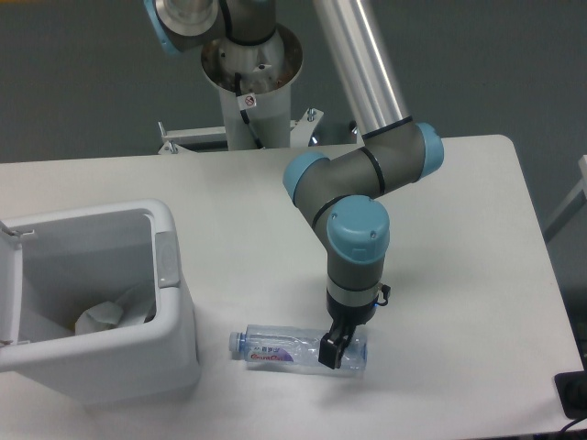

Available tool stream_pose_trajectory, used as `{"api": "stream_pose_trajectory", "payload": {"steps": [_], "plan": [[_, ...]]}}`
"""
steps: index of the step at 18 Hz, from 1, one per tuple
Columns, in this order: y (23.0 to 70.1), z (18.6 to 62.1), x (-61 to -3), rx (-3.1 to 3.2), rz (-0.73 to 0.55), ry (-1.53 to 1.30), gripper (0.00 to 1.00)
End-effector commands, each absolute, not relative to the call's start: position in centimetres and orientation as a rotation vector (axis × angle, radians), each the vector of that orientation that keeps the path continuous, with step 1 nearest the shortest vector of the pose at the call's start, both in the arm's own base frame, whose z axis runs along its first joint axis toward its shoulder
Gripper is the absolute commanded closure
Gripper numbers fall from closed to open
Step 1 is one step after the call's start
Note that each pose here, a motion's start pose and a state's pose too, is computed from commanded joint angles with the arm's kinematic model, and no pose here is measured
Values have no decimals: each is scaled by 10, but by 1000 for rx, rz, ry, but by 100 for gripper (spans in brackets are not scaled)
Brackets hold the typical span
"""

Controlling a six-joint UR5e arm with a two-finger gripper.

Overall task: Place the trash in the trash can
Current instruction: 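Close the gripper on the bottle's end and pivot it upward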

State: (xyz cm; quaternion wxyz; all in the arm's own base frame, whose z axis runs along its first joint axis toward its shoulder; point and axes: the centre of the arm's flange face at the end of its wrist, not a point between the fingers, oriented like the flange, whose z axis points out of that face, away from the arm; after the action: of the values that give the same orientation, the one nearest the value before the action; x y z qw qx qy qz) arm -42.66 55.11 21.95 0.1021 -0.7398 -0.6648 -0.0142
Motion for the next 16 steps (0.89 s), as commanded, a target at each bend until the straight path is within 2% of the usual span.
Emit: {"api": "stream_pose_trajectory", "payload": {"steps": [10,11,13,14,16], "plan": [[562,191,-436,-2201,-44,-1983,1],[562,189,-436,-2205,-44,-1984,4],[561,185,-435,-2214,-21,-1989,26],[561,187,-435,-2212,-20,-1987,30],[561,188,-435,-2212,-20,-1984,30]]}}
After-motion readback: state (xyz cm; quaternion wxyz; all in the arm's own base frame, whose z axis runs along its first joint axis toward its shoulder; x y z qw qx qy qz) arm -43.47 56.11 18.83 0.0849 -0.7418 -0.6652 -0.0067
